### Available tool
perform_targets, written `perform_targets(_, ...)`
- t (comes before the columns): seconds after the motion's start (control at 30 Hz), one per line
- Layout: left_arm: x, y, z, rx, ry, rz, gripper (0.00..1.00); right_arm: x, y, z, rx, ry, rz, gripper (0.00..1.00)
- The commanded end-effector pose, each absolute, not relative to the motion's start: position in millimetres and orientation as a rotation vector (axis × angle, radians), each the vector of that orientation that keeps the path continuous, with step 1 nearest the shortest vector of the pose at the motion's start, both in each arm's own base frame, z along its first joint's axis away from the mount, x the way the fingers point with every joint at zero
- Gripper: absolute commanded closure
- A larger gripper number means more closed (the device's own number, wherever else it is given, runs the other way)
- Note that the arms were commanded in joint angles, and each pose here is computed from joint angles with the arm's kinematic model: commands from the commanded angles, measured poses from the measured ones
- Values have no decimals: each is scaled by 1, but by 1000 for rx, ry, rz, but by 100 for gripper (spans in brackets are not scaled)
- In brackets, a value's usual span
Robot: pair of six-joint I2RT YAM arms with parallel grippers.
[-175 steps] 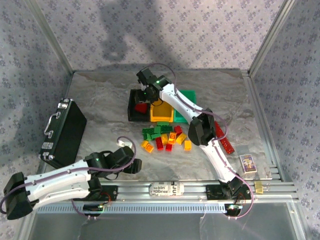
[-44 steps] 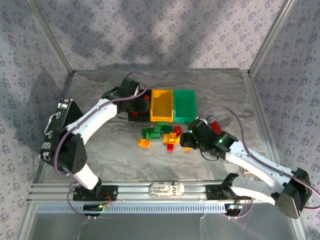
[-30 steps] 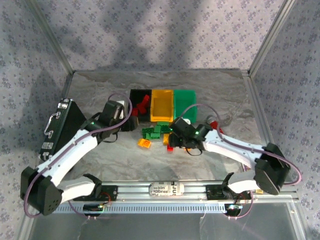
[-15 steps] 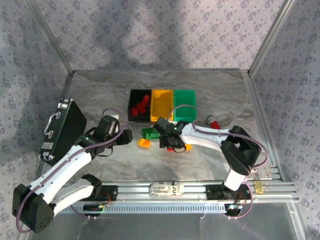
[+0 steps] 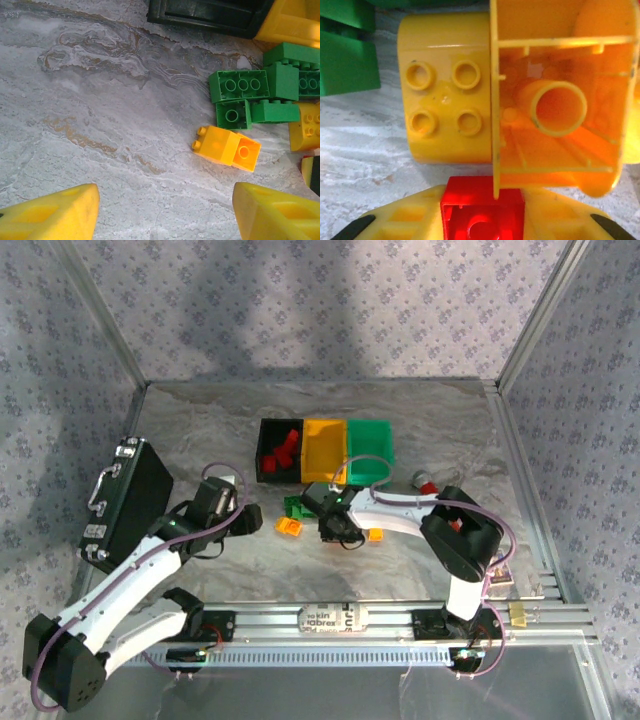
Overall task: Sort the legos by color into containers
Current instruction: Pick up the lego from the center of the table.
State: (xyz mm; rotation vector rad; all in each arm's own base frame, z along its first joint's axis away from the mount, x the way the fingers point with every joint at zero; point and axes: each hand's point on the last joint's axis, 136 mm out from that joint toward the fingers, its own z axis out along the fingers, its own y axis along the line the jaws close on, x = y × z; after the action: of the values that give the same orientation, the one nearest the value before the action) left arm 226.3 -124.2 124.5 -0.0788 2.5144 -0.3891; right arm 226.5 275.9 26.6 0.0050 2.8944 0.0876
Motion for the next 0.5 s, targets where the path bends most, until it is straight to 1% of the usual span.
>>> perform_targets(0.0, 224, -123, 128, -75, 2503, -387, 30, 223, 275, 41, -14, 2865, 8, 71)
perform_targets(0.07, 225, -122, 130, -74, 2495, -387, 30, 228, 285, 61, -42, 2824, 29, 73)
perform_targets(0.27, 221, -118, 121, -63, 2515, -351, 30, 250, 321, 107, -194, 2715, 157, 72)
perform_targets(0.47, 211, -114, 119, -92, 2511, -382, 31, 293, 359, 145, -316, 2637, 261, 71)
